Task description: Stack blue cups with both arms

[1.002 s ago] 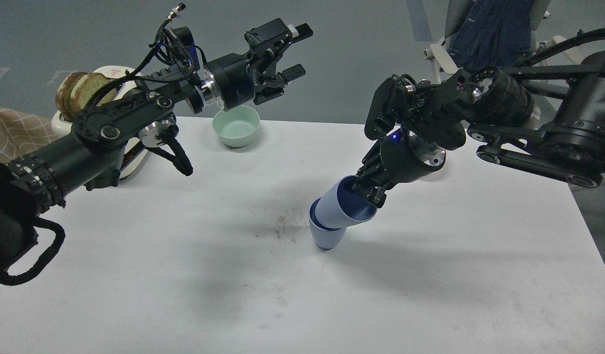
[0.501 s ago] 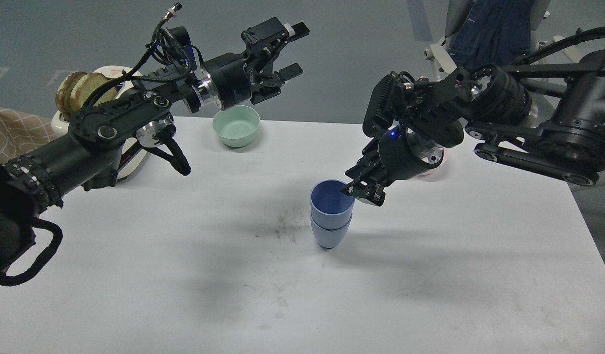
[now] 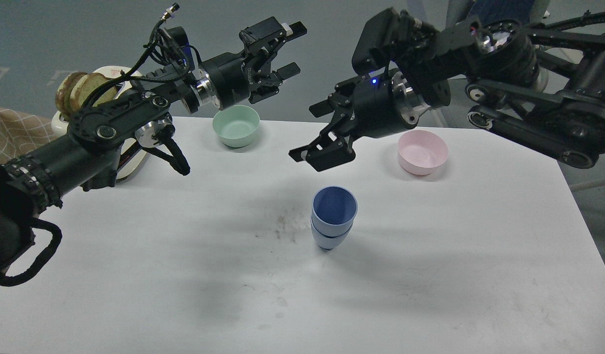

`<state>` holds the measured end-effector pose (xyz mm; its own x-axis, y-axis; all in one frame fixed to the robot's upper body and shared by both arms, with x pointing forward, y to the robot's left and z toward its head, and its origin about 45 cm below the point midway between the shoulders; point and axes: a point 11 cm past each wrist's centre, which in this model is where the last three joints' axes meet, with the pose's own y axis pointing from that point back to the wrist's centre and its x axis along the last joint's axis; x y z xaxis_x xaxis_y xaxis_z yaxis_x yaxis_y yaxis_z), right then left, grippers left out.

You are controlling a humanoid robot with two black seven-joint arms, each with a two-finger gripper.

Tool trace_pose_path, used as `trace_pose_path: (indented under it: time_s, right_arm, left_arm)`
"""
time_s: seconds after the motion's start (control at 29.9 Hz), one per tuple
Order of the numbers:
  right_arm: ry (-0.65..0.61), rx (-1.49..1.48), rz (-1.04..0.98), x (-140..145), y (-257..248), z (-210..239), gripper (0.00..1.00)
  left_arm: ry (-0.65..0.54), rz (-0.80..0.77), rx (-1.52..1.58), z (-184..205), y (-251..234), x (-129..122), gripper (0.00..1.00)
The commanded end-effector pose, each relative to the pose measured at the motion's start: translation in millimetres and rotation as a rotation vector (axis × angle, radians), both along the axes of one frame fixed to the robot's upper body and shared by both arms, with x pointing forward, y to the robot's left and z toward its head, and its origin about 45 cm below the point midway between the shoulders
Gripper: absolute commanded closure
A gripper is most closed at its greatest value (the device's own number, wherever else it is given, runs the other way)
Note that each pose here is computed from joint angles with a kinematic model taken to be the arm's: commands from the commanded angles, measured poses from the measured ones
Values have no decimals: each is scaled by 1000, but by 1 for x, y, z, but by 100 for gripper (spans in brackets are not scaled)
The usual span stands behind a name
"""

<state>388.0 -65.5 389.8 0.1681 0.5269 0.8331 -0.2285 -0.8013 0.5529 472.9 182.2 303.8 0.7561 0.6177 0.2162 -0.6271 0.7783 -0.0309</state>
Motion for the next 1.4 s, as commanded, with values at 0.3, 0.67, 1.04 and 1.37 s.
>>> trace_pose_path:
  time_s: [0.3,0.67,1.04,1.37]
  right_arm:
    - [20,492,-400,85,-100,77,0]
    - [552,1227,-732,121,-195,5,0]
    - [1030,1670,-860,99,-194,-120,0]
    - [1131,1783,-892,85,-190,-154,0]
  left_arm:
    - [-33,243,8,-7,48,25,3]
    - [92,458,-250,-35,70,39,3]
    - [256,361,-430,-77,44,16,2]
    - [319,375,-511,-99,30,6,2]
